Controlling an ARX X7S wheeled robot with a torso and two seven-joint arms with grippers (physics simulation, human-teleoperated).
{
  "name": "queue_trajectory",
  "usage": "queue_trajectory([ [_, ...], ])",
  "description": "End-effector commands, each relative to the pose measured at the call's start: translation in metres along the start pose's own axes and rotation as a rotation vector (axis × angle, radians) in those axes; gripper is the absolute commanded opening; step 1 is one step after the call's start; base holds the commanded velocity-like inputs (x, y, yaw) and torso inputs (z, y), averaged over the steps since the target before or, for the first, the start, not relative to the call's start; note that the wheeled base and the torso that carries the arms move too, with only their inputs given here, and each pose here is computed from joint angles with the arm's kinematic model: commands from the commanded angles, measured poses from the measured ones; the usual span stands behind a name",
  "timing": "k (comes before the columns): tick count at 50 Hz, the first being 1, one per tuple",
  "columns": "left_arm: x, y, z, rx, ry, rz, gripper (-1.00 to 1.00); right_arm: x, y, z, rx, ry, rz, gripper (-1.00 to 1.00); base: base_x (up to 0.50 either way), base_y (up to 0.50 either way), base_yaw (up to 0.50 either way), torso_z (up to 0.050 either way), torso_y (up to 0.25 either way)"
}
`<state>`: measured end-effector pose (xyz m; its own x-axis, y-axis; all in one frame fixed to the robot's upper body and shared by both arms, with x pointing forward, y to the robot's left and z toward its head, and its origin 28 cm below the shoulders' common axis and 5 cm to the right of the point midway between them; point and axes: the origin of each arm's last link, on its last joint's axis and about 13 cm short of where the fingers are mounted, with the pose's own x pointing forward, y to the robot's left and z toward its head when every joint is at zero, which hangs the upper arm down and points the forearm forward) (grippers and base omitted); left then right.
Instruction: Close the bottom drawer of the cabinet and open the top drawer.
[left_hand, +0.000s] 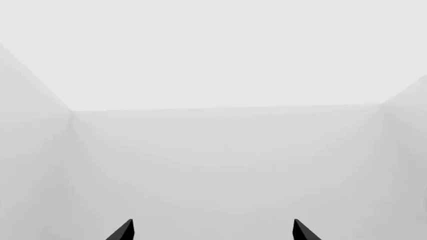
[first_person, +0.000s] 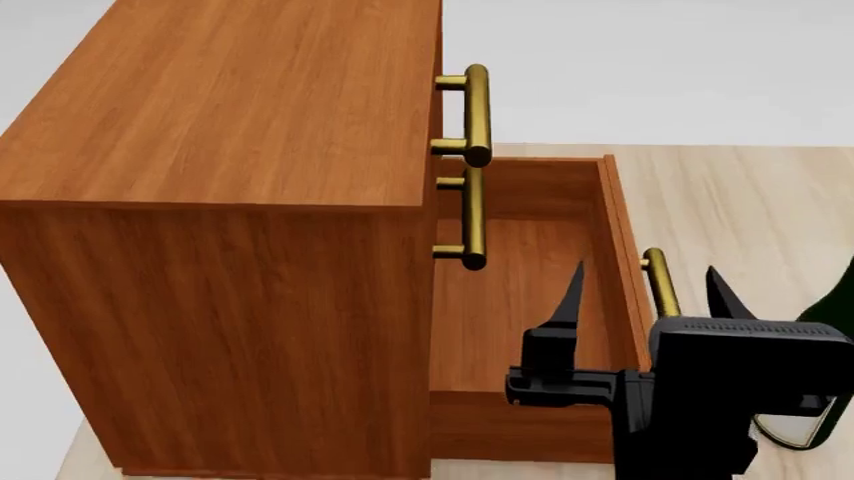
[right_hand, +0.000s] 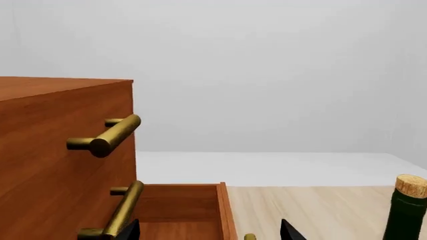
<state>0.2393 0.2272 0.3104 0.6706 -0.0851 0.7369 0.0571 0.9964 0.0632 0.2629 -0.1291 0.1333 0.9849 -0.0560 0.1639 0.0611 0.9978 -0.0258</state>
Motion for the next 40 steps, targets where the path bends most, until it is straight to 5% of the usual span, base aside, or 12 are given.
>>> queue_trajectory([
  [1, 0.001, 0.000, 0.002, -0.005, 0.002, 0.006, 1.00, 0.000, 0.000, 0.001, 0.001, -0.002, 0.002, 1.00, 0.00, 0.00, 0.00, 0.000, -0.148],
  [25, 0.000, 0.001, 0.002, -0.016, -0.001, 0.010, 1.00, 0.000, -0.005, -0.005, -0.003, 0.019, -0.064, 1.00, 0.00, 0.00, 0.00, 0.000, -0.130],
  [40, 0.000, 0.000, 0.000, -0.021, -0.002, 0.013, 1.00, -0.003, -0.015, -0.019, 0.126, 0.073, -0.184, 1.00, 0.00, 0.00, 0.00, 0.000, 0.000],
])
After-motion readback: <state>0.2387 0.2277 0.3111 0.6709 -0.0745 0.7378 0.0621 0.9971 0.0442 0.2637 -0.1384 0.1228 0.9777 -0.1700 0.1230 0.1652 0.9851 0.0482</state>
